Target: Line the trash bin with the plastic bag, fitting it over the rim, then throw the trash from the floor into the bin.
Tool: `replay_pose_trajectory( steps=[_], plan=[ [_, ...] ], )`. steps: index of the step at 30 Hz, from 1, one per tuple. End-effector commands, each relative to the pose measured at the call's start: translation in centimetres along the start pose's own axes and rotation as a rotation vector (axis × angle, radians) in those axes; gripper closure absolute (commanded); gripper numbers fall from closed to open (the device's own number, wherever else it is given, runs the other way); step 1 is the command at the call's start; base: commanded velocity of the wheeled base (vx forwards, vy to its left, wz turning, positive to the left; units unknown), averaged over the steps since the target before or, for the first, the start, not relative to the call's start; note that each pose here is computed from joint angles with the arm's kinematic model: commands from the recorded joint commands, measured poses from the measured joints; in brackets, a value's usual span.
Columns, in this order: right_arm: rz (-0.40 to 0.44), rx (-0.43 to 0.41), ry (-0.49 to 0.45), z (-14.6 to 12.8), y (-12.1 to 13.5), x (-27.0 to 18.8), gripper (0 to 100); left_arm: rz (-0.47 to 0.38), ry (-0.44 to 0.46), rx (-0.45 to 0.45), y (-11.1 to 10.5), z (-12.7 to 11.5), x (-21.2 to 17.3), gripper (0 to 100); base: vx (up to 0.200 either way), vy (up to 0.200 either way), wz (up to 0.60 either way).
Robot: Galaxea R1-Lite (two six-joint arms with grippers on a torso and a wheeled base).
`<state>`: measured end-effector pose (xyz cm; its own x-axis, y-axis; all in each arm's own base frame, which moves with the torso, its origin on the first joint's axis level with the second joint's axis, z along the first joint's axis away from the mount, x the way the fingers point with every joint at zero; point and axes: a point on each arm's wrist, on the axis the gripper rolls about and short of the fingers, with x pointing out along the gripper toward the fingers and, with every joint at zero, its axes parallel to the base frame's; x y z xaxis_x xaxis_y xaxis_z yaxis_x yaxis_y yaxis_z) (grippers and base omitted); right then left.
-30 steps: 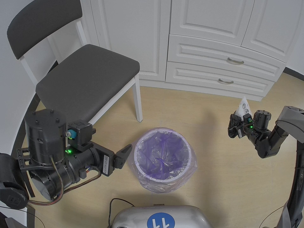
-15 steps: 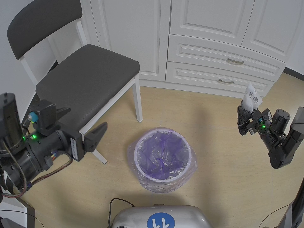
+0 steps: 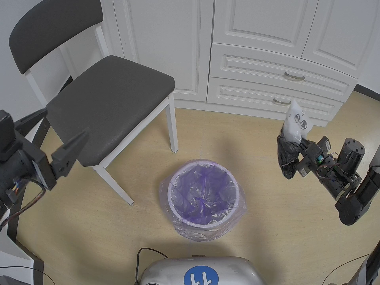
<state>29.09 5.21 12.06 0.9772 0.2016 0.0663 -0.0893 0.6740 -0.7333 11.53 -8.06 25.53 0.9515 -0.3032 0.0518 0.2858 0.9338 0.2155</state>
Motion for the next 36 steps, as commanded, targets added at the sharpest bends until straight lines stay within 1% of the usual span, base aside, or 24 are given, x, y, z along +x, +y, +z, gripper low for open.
replay_pose_trajectory(
  steps=[1, 6, 9, 14, 15, 17, 18, 20, 22, 23, 24, 25, 26, 27, 32, 35, 36],
  plan=[
    [0.091, 0.01, -0.109, 3.4, 2.1, -2.1, 100, 0.047, -0.085, 0.027, 1.5, 0.8, -2.7, 0, 0.0, 0.0, 0.0],
    [0.231, 0.011, -0.159, 5.0, 5.3, -3.7, 100, 0.083, -0.117, 0.066, 2.3, 1.0, -3.9, 0, 0.0, 0.0, 0.0],
    [0.3, 0.009, -0.183, 5.7, 6.9, -4.4, 100, 0.094, -0.132, 0.078, 2.5, 1.1, -4.3, 0, 0.0, 0.0, 0.0],
    [0.371, 0.003, -0.188, 5.9, 9.1, -4.3, 100, 0.103, -0.153, 0.077, 2.7, 1.4, -4.9, 0, 0.0, 0.0, 0.0],
    [0.394, 0.002, -0.18, 5.7, 9.8, -4.0, 100, 0.105, -0.161, 0.076, 2.8, 1.5, -5.1, 0, 0.0, 0.0, 0.0],
    [0.414, 0.003, -0.169, 5.4, 10.7, -3.7, 100, 0.108, -0.17, 0.073, 2.9, 1.6, -5.3, 0, 0.0, 0.0, 0.0],
    [0.414, 0.003, -0.169, 5.4, 10.7, -3.7, 100, 0.108, -0.17, 0.073, 2.9, 1.6, -5.3, 0, 0.0, 0.0, 0.0],
    [0.47, 0.008, -0.16, 5.3, 12.7, -3.4, 100, 0.108, -0.171, 0.073, 2.9, 1.6, -5.3, 0, 0.0, 0.0, 0.0],
    [0.549, 0.014, -0.152, 5.4, 15.1, -3.9, 100, 0.108, -0.17, 0.075, 2.9, 1.6, -5.3, 0, 0.0, 0.0, 0.0],
    [0.554, 0.015, -0.151, 5.4, 15.2, -3.9, 100, 0.108, -0.17, 0.075, 2.9, 1.6, -5.3, 0, 0.0, 0.0, 0.0],
    [0.604, 0.019, -0.151, 5.5, 16.7, -4.4, 100, 0.108, -0.171, 0.073, 2.9, 1.6, -5.3, 0, 0.0, 0.0, 0.0],
    [0.618, 0.021, -0.153, 5.6, 17.2, -4.5, 100, 0.108, -0.171, 0.073, 2.9, 1.6, -5.3, 0, 0.0, 0.0, 0.0],
    [0.618, 0.021, -0.153, 5.6, 17.2, -4.5, 100, 0.109, -0.172, 0.072, 2.9, 1.7, -5.3, 0, 0.0, 0.0, 0.0],
    [0.637, 0.027, -0.148, 5.7, 18.0, -4.7, 100, 0.109, -0.174, 0.072, 3.0, 1.7, -5.4, 0, 0.0, 0.0, 0.0],
    [0.638, 0.062, -0.128, 5.9, 18.8, -4.6, 100, 0.112, -0.181, 0.071, 3.0, 1.7, -5.6, 0, 0.0, 0.0, 0.0],
    [0.603, 0.107, -0.121, 6.4, 19.4, -3.8, 100, 0.112, -0.182, 0.069, 3.0, 1.8, -5.6, 0, 0.0, 0.0, 0.0],
    [0.564, 0.151, -0.112, 7.0, 19.7, -3.2, 100, 0.113, -0.185, 0.068, 3.1, 1.8, -5.6, 0, 0.0, 0.0, 0.0]
  ],
)
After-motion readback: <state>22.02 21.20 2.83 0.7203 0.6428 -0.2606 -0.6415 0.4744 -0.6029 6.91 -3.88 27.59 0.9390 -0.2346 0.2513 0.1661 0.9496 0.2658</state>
